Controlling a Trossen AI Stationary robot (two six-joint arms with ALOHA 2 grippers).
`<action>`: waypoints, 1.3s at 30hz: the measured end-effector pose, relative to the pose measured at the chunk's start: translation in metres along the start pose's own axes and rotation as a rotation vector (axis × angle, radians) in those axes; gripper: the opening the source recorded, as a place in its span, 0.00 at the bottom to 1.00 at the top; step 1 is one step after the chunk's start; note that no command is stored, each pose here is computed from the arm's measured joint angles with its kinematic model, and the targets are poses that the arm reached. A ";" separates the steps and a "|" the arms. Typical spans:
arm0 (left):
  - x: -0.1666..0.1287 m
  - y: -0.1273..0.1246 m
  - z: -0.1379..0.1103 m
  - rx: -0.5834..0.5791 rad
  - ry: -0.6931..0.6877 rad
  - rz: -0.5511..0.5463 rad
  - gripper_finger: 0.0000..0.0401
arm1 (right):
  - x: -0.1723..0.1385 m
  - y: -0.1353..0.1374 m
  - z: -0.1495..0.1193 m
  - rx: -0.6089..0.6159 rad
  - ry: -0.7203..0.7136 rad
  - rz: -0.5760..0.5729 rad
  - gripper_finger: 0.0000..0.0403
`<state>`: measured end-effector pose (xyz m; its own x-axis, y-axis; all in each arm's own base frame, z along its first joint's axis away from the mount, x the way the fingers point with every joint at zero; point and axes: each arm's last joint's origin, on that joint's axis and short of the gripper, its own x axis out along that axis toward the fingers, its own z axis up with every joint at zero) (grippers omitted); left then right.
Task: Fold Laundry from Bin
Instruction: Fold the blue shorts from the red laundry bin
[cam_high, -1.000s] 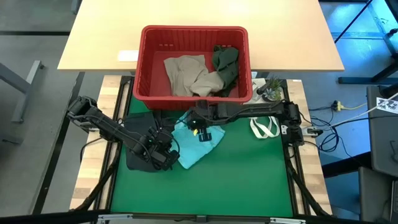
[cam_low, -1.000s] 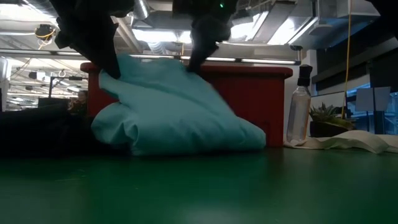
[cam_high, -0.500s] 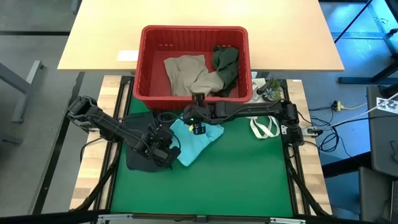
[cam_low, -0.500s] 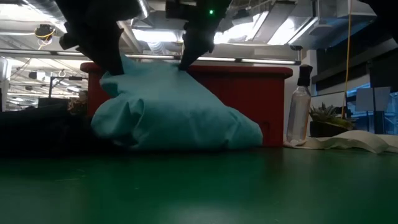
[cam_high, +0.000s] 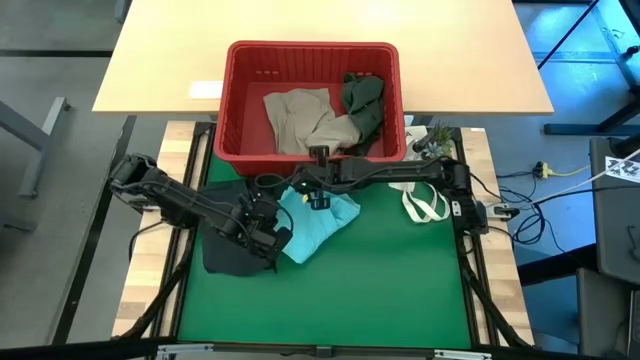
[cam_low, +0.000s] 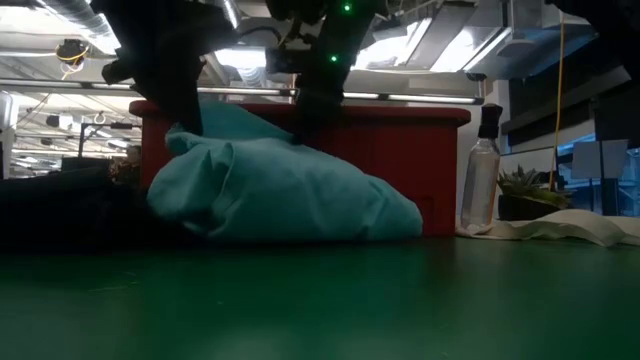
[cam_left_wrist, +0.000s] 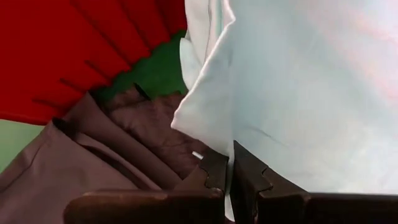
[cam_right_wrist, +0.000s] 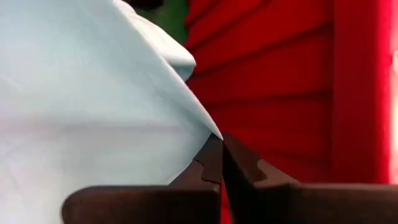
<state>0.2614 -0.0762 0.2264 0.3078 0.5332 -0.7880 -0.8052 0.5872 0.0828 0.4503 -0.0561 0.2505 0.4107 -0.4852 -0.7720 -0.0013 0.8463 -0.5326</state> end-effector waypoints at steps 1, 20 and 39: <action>0.002 -0.001 0.000 0.021 0.006 0.008 0.00 | 0.001 0.000 0.000 0.000 0.002 0.003 0.01; 0.023 0.000 0.006 0.141 0.048 0.077 0.33 | 0.006 0.002 -0.002 -0.057 0.017 0.023 0.09; 0.023 0.006 0.005 0.155 0.073 0.122 0.49 | 0.005 0.003 -0.002 -0.062 0.033 -0.019 0.48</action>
<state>0.2664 -0.0570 0.2117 0.1708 0.5637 -0.8082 -0.7446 0.6110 0.2688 0.4509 -0.0569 0.2443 0.3808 -0.5090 -0.7719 -0.0505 0.8221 -0.5670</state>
